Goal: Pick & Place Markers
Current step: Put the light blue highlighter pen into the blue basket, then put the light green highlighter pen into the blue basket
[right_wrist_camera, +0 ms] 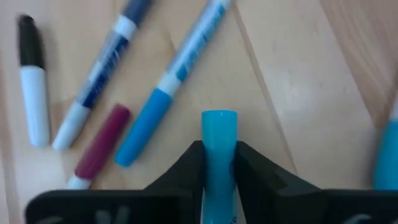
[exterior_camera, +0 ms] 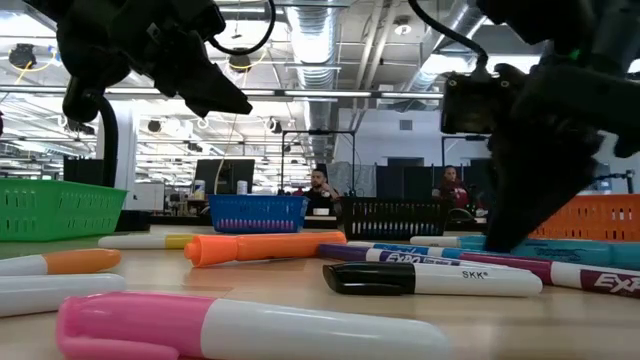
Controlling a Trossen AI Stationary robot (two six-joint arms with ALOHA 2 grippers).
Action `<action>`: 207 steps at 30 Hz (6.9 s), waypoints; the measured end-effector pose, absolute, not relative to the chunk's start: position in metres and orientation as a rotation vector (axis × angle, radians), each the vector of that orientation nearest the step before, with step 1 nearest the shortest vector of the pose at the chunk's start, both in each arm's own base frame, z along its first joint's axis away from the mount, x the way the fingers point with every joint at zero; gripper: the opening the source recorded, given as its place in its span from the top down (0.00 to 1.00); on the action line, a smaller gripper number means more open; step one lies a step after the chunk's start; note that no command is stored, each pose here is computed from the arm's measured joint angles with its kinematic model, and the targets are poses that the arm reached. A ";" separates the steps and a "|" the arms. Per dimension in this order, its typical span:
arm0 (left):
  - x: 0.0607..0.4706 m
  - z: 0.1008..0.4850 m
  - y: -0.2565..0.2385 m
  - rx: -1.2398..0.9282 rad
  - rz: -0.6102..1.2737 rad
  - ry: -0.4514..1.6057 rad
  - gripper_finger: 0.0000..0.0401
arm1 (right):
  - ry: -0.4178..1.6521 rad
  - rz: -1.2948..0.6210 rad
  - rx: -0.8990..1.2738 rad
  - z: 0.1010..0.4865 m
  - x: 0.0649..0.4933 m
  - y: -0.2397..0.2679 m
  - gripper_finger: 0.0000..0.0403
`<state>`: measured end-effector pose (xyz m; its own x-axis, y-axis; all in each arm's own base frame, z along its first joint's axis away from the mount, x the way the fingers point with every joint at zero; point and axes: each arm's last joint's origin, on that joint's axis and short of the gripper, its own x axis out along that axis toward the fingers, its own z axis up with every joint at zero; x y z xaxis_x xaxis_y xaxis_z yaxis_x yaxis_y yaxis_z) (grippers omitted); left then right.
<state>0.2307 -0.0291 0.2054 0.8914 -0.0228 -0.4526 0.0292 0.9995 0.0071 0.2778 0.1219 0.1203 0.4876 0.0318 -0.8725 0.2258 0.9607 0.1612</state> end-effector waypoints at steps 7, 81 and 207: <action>0.231 0.206 -0.029 0.013 -0.027 0.463 0.70 | 0.823 -0.051 0.314 0.144 0.298 0.114 0.81; 0.241 0.240 -0.027 0.086 0.064 0.097 0.70 | -0.201 -0.150 -0.099 0.256 0.388 0.032 0.82; 0.239 0.169 -0.089 0.027 0.117 0.492 0.67 | 0.658 -0.122 0.203 0.244 0.309 0.091 0.56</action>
<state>0.2389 -0.0889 0.1690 0.8747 0.1182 -0.4701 -0.1050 0.9930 0.0543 0.3090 0.0909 0.2441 0.7848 -0.0482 -0.6178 0.1764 0.9731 0.1483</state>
